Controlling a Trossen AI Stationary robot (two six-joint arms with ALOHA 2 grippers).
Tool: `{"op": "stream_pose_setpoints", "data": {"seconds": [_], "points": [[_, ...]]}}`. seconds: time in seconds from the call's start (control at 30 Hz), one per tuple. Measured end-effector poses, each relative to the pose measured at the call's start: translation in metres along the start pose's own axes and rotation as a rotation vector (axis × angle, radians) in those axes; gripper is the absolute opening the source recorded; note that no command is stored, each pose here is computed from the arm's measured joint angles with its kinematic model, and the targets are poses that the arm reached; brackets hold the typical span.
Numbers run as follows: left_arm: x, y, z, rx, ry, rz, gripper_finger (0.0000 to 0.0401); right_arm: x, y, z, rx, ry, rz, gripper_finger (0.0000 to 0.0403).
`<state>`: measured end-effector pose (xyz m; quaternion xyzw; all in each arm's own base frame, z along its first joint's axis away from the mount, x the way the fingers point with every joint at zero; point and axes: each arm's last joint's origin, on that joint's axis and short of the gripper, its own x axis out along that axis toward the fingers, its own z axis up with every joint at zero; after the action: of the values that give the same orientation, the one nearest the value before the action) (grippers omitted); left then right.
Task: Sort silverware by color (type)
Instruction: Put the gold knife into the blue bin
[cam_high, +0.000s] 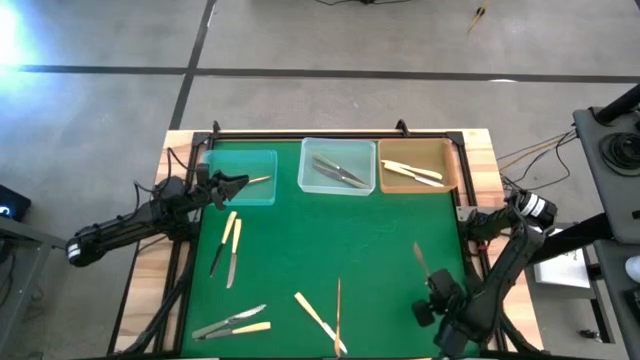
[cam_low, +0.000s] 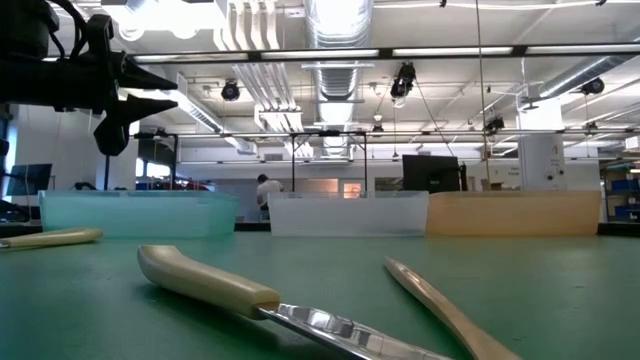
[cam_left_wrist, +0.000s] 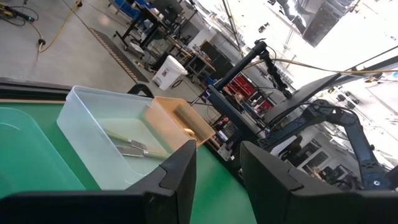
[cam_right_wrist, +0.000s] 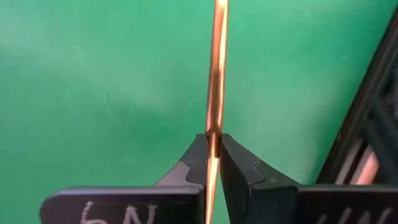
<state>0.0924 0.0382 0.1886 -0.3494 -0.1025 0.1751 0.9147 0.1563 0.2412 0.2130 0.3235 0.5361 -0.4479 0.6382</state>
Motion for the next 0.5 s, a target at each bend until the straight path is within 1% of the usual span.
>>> {"op": "stream_pose_setpoints", "data": {"seconds": [0.13, 0.33, 0.5], "points": [[0.0, 0.0, 0.0, 0.0, 0.0, 0.0, 0.0109, -0.011, -0.008, 0.009, -0.029, -0.074, -0.062, 0.0012], [0.0, 0.0, 0.0, 0.0, 0.0, 0.0, 0.0109, -0.023, -0.018, 0.02, -0.049, -0.114, -0.044, 0.0012], [0.0, 0.0, 0.0, 0.0, 0.0, 0.0, 0.0109, -0.023, -0.016, 0.032, -0.082, -0.136, -0.042, 0.0011]]}}
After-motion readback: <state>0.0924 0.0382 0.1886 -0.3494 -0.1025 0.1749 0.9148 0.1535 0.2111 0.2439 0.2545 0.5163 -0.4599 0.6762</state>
